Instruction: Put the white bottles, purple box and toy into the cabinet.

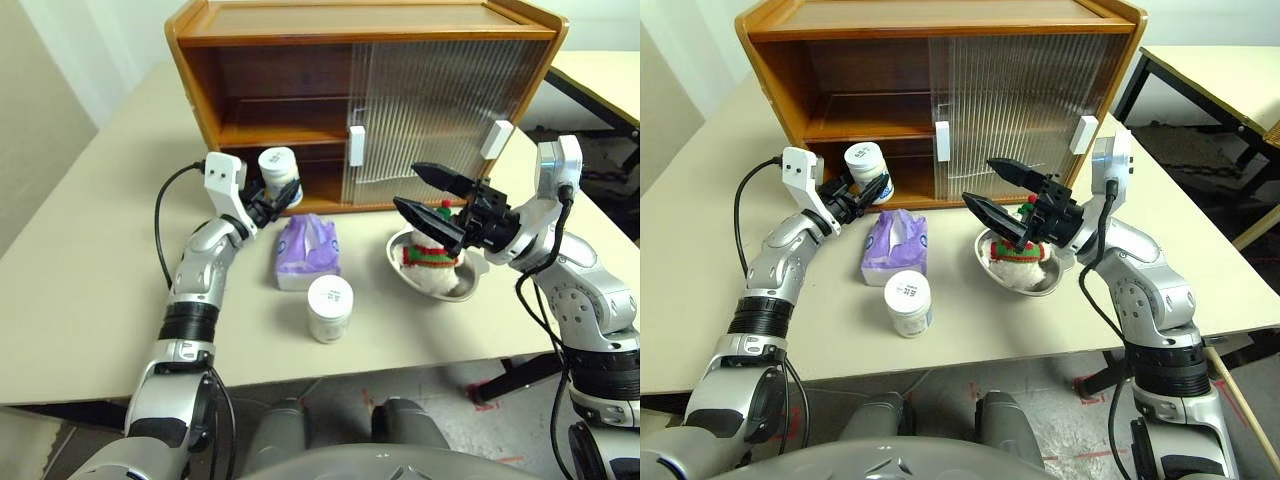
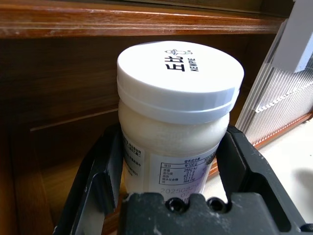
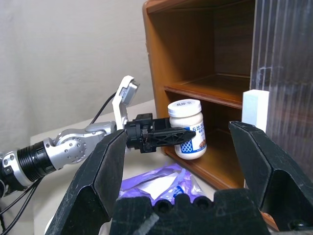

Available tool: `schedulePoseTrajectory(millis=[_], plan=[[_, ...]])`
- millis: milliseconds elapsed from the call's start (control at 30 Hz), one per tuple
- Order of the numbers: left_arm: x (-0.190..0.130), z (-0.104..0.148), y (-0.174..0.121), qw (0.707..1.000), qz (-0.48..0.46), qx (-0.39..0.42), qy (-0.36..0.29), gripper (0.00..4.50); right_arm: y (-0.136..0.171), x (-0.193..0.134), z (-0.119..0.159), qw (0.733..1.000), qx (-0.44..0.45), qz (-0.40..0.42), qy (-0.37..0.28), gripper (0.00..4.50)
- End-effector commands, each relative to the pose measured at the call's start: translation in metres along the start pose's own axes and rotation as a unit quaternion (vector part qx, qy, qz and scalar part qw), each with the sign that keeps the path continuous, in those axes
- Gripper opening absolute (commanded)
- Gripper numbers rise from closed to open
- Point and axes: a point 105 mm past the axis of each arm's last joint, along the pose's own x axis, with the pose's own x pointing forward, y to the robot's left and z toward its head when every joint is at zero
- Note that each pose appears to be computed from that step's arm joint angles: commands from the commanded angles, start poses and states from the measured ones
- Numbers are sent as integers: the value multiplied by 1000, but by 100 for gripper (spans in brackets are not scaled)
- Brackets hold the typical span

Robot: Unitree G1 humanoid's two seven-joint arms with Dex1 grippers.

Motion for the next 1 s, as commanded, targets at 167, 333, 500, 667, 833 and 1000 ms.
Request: schedulePoseTrajectory(millis=[167,333,500,667,833,1000], plan=[[8,-6,5,999,35,16,3,306,-1,-3,6,1000,-13,-6,-8,450],[19,-10,0,999,53,10,3,306,-1,-3,7,1000,-12,-5,-7,450],[28,-7,1,997,75,12,-2,306,-1,-4,7,1000,-12,-5,-7,450],[37,-6,5,994,109,1,-5,306,-1,-4,7,1000,-12,-6,-7,450],[47,-5,2,993,118,-10,-6,306,0,-4,6,1000,-11,-6,-6,450],[53,-13,-2,993,115,1,11,306,0,-4,6,1000,-11,-7,-6,450]])
